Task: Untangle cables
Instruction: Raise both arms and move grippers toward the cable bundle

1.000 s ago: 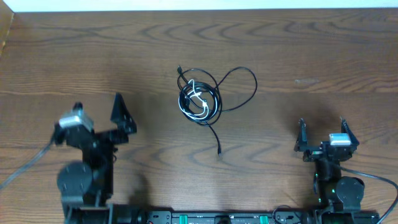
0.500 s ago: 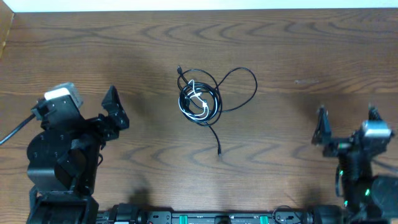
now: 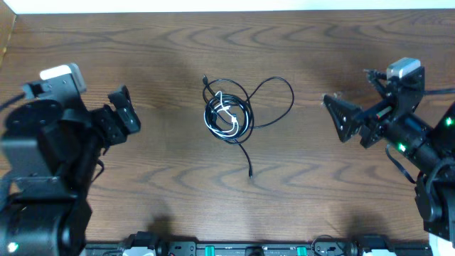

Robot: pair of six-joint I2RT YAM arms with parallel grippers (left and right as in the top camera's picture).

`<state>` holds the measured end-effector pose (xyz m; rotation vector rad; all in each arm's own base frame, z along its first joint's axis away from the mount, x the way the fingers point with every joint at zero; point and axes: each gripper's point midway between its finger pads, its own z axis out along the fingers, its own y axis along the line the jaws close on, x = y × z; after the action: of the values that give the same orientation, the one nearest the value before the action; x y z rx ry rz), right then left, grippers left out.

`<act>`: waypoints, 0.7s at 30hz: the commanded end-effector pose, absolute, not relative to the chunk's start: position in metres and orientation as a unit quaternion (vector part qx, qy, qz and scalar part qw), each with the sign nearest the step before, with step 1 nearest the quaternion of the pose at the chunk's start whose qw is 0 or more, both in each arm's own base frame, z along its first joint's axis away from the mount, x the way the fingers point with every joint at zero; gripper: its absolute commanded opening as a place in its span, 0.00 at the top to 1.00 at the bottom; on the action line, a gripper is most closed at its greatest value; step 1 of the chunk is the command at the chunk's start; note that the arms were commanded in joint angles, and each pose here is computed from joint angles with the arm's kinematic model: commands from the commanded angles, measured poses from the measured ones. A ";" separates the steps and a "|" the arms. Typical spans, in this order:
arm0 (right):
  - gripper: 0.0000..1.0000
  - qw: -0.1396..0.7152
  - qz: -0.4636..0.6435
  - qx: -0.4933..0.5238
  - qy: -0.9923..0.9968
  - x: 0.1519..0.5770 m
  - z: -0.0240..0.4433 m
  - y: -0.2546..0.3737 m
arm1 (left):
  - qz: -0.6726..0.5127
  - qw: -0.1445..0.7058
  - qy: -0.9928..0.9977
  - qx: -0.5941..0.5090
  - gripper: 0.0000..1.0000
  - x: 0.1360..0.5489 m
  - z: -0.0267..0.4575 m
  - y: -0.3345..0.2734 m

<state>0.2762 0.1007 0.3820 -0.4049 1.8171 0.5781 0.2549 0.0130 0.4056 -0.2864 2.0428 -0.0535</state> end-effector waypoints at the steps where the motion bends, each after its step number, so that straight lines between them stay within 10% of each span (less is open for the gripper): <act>1: 0.01 0.577 0.303 -0.216 0.727 0.248 0.413 0.120 | -0.053 0.554 0.829 -0.050 0.04 0.239 0.448 -0.006; 21: 0.01 0.587 0.339 -0.237 0.696 0.218 0.432 0.130 | -0.064 0.527 0.846 -0.045 0.09 0.215 0.433 -0.011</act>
<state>0.2206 0.1314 0.4233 -0.5631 1.6368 0.7912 0.2180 -0.0125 0.4424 -0.1121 1.9773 -0.1697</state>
